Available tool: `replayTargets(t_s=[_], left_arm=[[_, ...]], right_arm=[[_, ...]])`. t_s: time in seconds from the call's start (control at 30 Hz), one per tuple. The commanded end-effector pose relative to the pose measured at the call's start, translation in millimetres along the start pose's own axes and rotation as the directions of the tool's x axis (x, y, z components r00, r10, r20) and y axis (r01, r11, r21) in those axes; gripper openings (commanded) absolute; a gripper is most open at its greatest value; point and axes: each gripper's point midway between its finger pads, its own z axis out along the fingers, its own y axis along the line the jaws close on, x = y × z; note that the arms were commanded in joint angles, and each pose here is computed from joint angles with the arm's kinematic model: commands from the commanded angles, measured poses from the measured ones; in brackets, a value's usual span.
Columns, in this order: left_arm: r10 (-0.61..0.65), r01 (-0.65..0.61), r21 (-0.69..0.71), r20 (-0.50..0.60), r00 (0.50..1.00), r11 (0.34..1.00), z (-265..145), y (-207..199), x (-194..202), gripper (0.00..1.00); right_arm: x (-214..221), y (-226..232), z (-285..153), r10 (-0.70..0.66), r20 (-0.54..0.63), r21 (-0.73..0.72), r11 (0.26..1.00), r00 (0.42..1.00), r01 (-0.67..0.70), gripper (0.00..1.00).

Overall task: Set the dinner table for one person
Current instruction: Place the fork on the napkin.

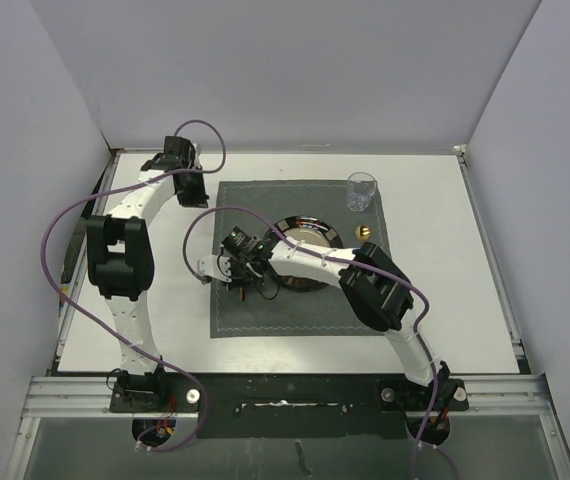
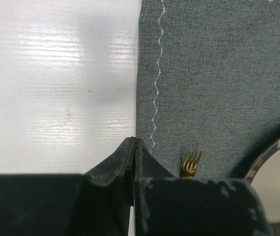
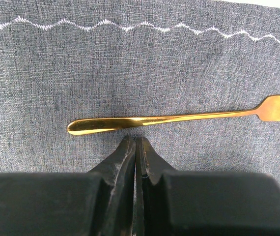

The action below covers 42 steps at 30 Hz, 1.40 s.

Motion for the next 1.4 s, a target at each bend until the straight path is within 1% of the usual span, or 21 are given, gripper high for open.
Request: replayTargets(t_s=[0.0, 0.5, 0.83, 1.1, 1.37], left_arm=[[0.003, -0.011, 0.058, 0.146, 0.989, 0.998, -41, -17, -41, 0.00], [0.003, -0.010, 0.052, 0.139, 0.990, 0.999, -40, -14, -32, 0.00], [-0.013, 0.003, 0.069, 0.138, 0.990, 0.998, -39, -17, -32, 0.00], [-0.013, 0.003, 0.072, 0.143, 0.990, 0.997, -41, -18, -33, 0.00], [-0.009, -0.001, 0.070, 0.145, 0.989, 0.998, -42, -17, -33, 0.00]], right_arm=[[-26, -6, -10, -0.007, 0.060, 0.017, 1.000, 0.998, 0.006, 0.00], [-31, -3, -3, -0.006, 0.064, -0.002, 1.000, 0.998, 0.006, 0.00], [-20, -2, -9, -0.016, 0.040, 0.011, 1.000, 0.999, 0.015, 0.00], [-21, -6, -17, -0.031, 0.041, 0.035, 0.999, 0.999, 0.030, 0.00], [-21, 3, -9, -0.028, 0.039, 0.011, 1.000, 0.999, 0.028, 0.00]])
